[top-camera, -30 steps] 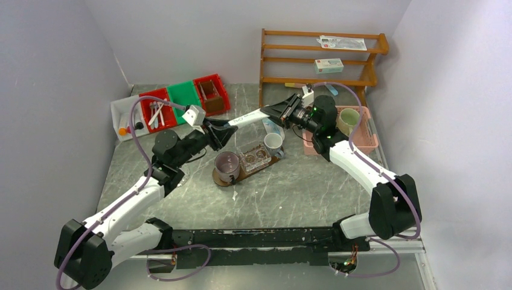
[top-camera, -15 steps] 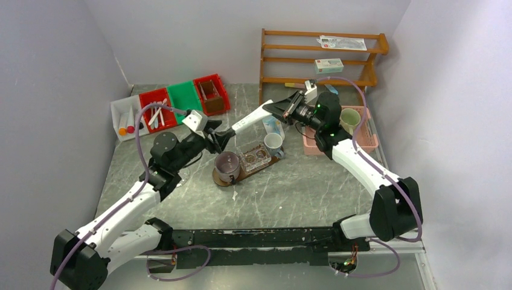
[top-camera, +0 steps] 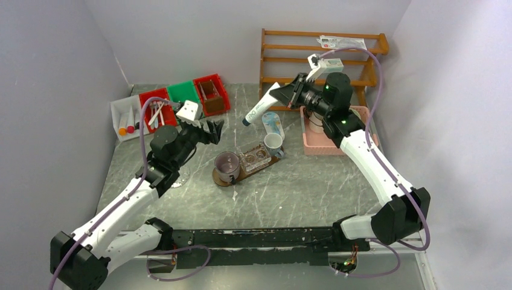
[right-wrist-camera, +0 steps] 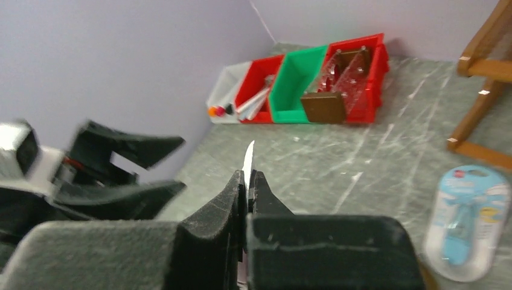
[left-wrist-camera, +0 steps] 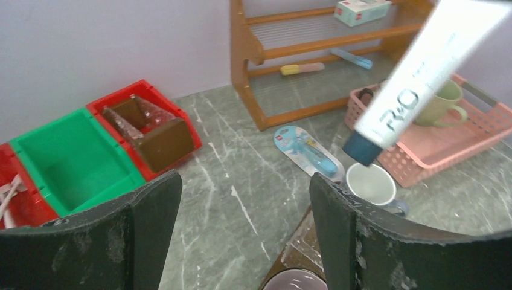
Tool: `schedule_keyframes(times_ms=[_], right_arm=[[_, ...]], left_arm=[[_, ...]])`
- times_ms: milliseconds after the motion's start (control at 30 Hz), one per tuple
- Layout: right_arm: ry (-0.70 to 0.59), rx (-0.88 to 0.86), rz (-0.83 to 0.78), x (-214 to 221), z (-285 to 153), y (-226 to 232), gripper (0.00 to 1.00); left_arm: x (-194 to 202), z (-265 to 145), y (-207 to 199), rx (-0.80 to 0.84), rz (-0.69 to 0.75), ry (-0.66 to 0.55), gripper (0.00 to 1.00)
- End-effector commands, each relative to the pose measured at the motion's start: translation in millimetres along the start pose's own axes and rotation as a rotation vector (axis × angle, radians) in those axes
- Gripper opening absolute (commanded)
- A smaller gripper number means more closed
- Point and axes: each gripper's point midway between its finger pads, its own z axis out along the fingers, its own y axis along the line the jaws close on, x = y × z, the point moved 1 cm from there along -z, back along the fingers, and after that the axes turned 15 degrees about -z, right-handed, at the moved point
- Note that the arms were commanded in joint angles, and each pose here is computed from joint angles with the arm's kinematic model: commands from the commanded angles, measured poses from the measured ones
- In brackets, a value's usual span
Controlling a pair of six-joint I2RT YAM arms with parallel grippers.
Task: Prepare toiletry sets of a toothbrush and toothpaste on the tray
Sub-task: Pick up the toothpaste from the storage box, then place the toothpaste in the toothpaste holder.
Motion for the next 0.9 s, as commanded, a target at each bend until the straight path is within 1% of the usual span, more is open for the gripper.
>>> schedule_keyframes(times_ms=[0,200,267,433,667,867], right_arm=[[0.074,0.012,-0.31,12.0,-5.2,-0.1,0.0],[0.12,-0.033,-0.56,35.6,-3.3,15.2,0.0],[0.133,-0.042,-0.641,43.6,-1.4,17.9,0.0],[0.159,-0.07,-0.772,56.2,2.5,29.3,0.0],[0.152,-0.075,-0.884,69.7,-0.5,37.6,0.0],[0.147,-0.096,-0.875,82.2,0.8,43.7,0.0]], left_arm=[[-11.6,2.2,24.1,-0.171,-0.012,-0.003,0.83],[-17.6,-2.5,51.3,-0.325,-0.053,-0.021,0.91],[-19.5,-4.6,60.0,-0.365,-0.07,-0.026,0.91],[-21.7,-6.2,78.2,-0.426,-0.105,-0.027,0.92],[-17.1,-6.7,97.4,-0.514,-0.11,0.022,0.93],[-15.7,-6.2,102.4,-0.532,-0.115,0.029,0.94]])
